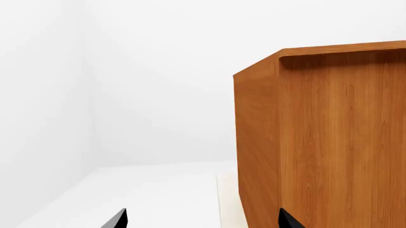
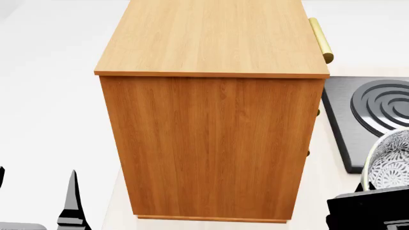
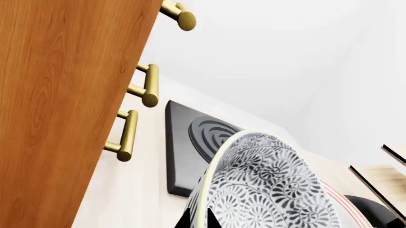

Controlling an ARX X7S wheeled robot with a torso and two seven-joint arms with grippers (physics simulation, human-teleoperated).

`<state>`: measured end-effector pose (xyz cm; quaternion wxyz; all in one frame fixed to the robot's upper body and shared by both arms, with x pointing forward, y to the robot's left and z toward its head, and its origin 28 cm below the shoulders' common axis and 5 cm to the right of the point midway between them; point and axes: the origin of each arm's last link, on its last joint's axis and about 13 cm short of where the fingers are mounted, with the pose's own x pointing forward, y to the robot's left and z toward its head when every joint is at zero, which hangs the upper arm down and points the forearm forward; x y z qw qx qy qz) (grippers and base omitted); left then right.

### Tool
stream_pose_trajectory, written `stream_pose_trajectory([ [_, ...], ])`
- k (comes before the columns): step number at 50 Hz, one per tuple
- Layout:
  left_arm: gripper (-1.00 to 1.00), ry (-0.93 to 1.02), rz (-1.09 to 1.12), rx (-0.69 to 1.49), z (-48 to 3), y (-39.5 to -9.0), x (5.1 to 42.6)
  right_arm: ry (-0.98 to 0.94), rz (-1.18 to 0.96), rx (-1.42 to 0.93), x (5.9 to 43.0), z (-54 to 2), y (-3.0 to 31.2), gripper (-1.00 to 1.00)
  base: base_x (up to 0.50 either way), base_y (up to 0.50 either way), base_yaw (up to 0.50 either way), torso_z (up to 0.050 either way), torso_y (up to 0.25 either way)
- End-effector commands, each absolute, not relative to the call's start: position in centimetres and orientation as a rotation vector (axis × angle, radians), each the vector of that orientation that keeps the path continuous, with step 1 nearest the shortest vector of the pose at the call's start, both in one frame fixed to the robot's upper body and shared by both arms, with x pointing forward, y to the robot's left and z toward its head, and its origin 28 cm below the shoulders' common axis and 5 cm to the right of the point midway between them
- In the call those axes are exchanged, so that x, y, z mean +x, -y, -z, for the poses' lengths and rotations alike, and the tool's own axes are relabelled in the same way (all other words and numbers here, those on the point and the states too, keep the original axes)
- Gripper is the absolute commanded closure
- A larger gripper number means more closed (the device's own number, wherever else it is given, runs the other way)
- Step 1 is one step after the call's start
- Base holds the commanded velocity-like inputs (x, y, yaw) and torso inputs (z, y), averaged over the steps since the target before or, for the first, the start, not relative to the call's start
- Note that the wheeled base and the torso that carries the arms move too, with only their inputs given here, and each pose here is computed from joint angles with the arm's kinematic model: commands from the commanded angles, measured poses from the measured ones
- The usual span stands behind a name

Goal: Put the bowl on the top of the cabinet.

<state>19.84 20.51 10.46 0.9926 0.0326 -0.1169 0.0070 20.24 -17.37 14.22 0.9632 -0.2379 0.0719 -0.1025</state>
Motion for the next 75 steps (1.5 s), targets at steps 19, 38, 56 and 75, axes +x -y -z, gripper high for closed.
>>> stream_pose_trajectory([
  [19,-1.0,0.23,-0.004,0.066,-10.5,-20.4,20.0,0.042,0.191,-0.496,23.1,-27.1,14.2,1.0,0.0,0.0,0.0,0.0,0.001],
  [38,-1.0,0.227,-0.003,0.079,-10.5,-20.2,20.2,0.119,0.168,-0.558,23.9,-34.5,10.9,1.0,0.0,0.0,0.0,0.0,0.001],
  [56,-1.0,0.222,-0.005,0.085,-10.3,-20.2,20.2,0.176,0.145,-0.586,24.6,-39.3,7.4,1.0,0.0,0.0,0.0,0.0,0.0],
  [75,-1.0,0.224,-0.003,0.084,-10.4,-20.2,20.1,0.225,0.042,-0.591,23.8,-41.3,3.1,1.0,0.0,0.0,0.0,0.0,0.001],
])
